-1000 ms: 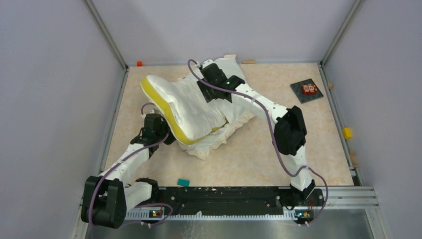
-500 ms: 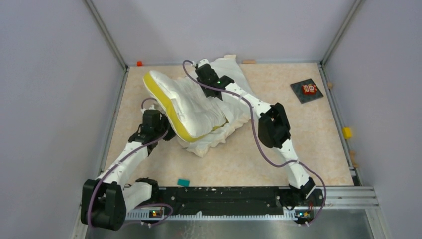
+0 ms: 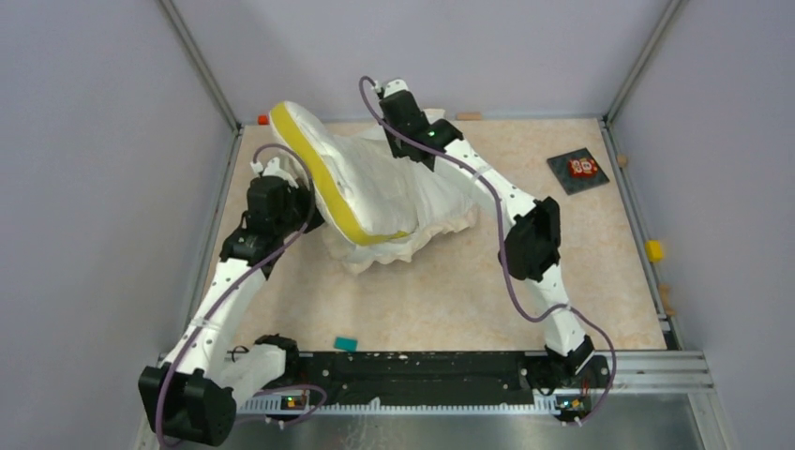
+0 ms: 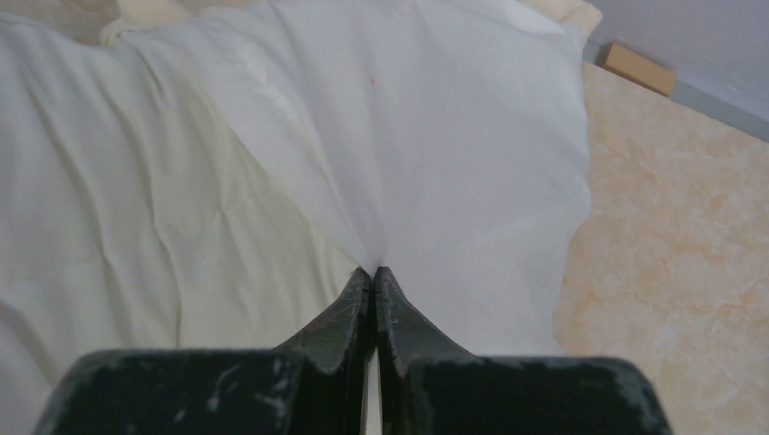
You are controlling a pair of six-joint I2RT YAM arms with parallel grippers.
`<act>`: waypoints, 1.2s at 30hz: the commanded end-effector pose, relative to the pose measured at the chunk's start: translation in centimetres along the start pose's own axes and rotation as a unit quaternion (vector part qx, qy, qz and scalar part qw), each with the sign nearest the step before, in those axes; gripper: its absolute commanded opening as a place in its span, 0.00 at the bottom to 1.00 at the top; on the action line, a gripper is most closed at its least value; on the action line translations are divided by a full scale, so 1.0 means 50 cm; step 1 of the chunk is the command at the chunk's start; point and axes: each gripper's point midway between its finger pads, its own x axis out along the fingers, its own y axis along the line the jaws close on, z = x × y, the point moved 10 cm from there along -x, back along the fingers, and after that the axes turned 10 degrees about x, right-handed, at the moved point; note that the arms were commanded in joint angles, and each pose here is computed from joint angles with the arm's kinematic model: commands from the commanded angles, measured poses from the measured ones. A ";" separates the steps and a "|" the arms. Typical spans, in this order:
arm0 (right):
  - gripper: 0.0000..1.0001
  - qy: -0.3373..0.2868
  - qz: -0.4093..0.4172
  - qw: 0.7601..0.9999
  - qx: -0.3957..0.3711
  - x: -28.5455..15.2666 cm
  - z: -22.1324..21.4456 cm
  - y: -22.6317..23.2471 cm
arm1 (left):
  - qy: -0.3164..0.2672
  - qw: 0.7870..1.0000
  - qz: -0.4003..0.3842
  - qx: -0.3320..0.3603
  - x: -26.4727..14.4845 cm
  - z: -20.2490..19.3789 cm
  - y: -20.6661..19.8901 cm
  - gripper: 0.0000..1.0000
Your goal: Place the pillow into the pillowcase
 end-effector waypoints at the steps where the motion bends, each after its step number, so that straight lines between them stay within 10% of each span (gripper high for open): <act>1: 0.00 -0.102 0.082 0.988 0.077 -0.192 0.159 -0.029 | -0.186 0.971 -0.116 0.092 -0.138 0.172 -0.125 0.00; 15: 0.00 -0.219 0.191 0.941 0.171 -0.373 0.283 -0.086 | -0.351 0.837 -0.369 0.198 -0.309 0.414 -0.358 0.00; 28: 0.00 -0.234 0.226 0.924 0.203 -0.379 0.300 -0.136 | -0.372 0.787 -0.442 0.217 -0.307 0.489 -0.545 0.00; 36: 0.00 -0.216 0.252 0.913 0.236 -0.401 0.295 -0.209 | -0.382 0.806 -0.403 0.203 -0.252 0.469 -0.578 0.00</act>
